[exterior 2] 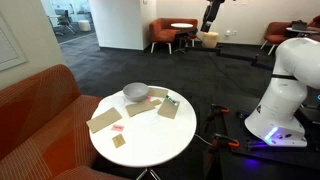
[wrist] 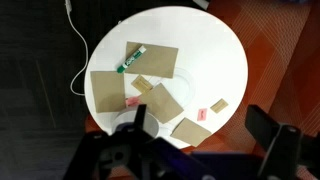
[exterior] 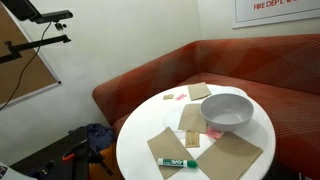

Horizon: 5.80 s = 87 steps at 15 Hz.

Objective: Move the bowl to the left.

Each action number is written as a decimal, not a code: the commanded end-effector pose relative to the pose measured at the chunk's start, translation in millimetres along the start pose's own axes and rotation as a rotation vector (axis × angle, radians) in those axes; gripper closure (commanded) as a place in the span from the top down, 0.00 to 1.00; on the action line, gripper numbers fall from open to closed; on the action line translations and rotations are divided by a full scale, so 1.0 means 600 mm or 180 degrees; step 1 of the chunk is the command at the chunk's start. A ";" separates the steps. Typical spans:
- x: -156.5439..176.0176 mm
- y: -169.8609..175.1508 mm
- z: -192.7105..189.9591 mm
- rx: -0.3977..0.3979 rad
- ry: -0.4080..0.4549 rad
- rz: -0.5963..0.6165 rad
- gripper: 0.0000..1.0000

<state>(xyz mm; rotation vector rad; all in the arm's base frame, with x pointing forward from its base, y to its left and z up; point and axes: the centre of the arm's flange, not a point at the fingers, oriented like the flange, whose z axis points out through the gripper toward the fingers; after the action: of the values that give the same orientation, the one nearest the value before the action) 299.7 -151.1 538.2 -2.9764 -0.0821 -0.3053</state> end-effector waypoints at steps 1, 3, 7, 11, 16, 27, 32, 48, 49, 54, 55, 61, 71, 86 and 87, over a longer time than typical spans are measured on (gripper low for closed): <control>0.000 0.000 0.000 0.0000 0.0000 0.0000 1.00; 0.000 0.000 0.000 0.0000 0.0000 0.0000 1.00; 0.000 0.000 0.000 0.0000 0.0000 0.0000 1.00; 0.014 0.003 0.006 -0.0069 0.0014 -0.0010 1.00; 0.068 0.008 0.035 -0.0308 0.0092 -0.0129 1.00; 0.208 -0.004 0.188 -0.0800 0.0071 -0.0817 1.00; 0.237 -0.016 0.262 -0.1127 0.0069 -0.1027 1.00; 0.276 -0.020 0.480 -0.1123 0.0185 -0.1192 1.00; 0.281 -0.021 0.492 -0.1115 0.0159 -0.1217 1.00; 0.306 -0.029 0.556 -0.1125 -0.0010 -0.1361 1.00; 0.313 -0.028 0.568 -0.1148 -0.0042 -0.1398 1.00; 0.351 -0.005 0.632 -0.1300 -0.0150 -0.1443 1.00; 0.400 0.004 0.735 -0.1294 -0.0315 -0.1505 1.00; 0.376 0.021 0.776 -0.1126 -0.0314 -0.1489 0.72; 0.377 0.022 0.778 -0.1123 -0.0317 -0.1485 0.66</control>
<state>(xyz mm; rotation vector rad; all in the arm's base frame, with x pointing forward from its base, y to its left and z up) 604.7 -79.0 136.0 -3.2989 -0.8232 -0.2104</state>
